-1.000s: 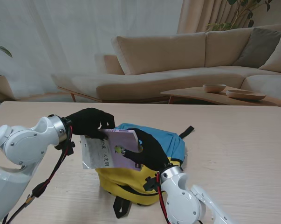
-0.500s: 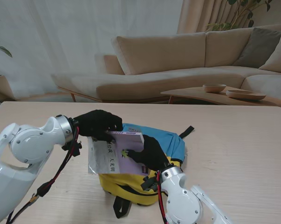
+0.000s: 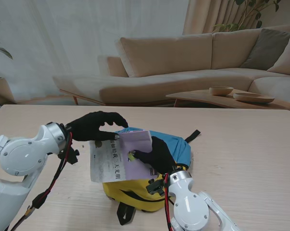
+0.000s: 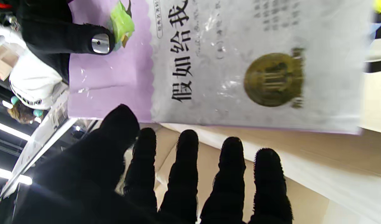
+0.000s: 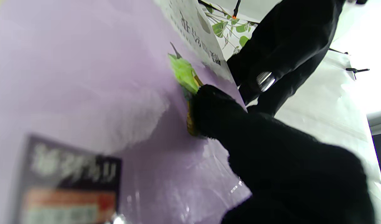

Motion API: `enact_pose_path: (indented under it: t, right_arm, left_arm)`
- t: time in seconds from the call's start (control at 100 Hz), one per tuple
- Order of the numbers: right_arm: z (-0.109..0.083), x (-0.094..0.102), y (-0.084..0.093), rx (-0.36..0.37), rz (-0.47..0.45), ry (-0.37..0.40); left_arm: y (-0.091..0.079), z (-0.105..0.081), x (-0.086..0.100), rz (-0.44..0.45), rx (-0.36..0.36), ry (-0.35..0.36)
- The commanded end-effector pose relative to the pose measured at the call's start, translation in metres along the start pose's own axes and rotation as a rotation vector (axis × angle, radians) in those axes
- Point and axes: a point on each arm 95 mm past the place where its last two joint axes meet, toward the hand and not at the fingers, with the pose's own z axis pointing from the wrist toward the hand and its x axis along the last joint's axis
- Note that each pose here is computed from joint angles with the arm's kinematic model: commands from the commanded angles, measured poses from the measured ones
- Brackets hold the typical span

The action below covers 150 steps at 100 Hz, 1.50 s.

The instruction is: Pack books into the school bag then zip close the school bag

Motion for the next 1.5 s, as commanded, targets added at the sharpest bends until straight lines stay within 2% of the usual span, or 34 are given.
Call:
enact_pose_path:
  t: [0.0,0.15,0.36,0.53,0.66,0.8,1.07,1.35,1.49]
  right_arm:
    - [0.0,0.006,0.002,-0.015,0.01,0.026]
    - [0.003,0.007,0.013,-0.055,0.017,0.038]
    - [0.007,0.01,0.027,-0.112,0.039,0.055]
    - [0.008,0.014,0.037,-0.155,0.057,0.085]
    - [0.008,0.017,0.043,-0.175,0.092,0.098]
    - [0.007,0.019,0.048,-0.175,0.146,0.102]
    - [0.005,0.022,0.049,-0.162,0.203,0.11]
    - [0.002,0.023,0.046,-0.136,0.258,0.1]
    - [0.002,0.023,0.043,-0.131,0.282,0.087]
  left_arm:
    - [0.004,-0.007,0.003,-0.021,0.013,-0.003]
    - [0.003,-0.025,-0.007,-0.058,0.096,-0.056]
    - [0.012,-0.044,-0.026,-0.171,0.168,-0.142]
    - [0.025,-0.048,-0.043,-0.243,0.199,-0.21]
    - [0.036,-0.043,-0.052,-0.336,0.209,-0.229]
    - [0.046,-0.033,-0.056,-0.452,0.197,-0.21]
    - [0.051,-0.012,-0.046,-0.737,0.109,-0.087]
    - [0.055,0.002,-0.035,-0.886,0.034,-0.016]
    - [0.056,0.007,-0.03,-0.947,0.023,0.013]
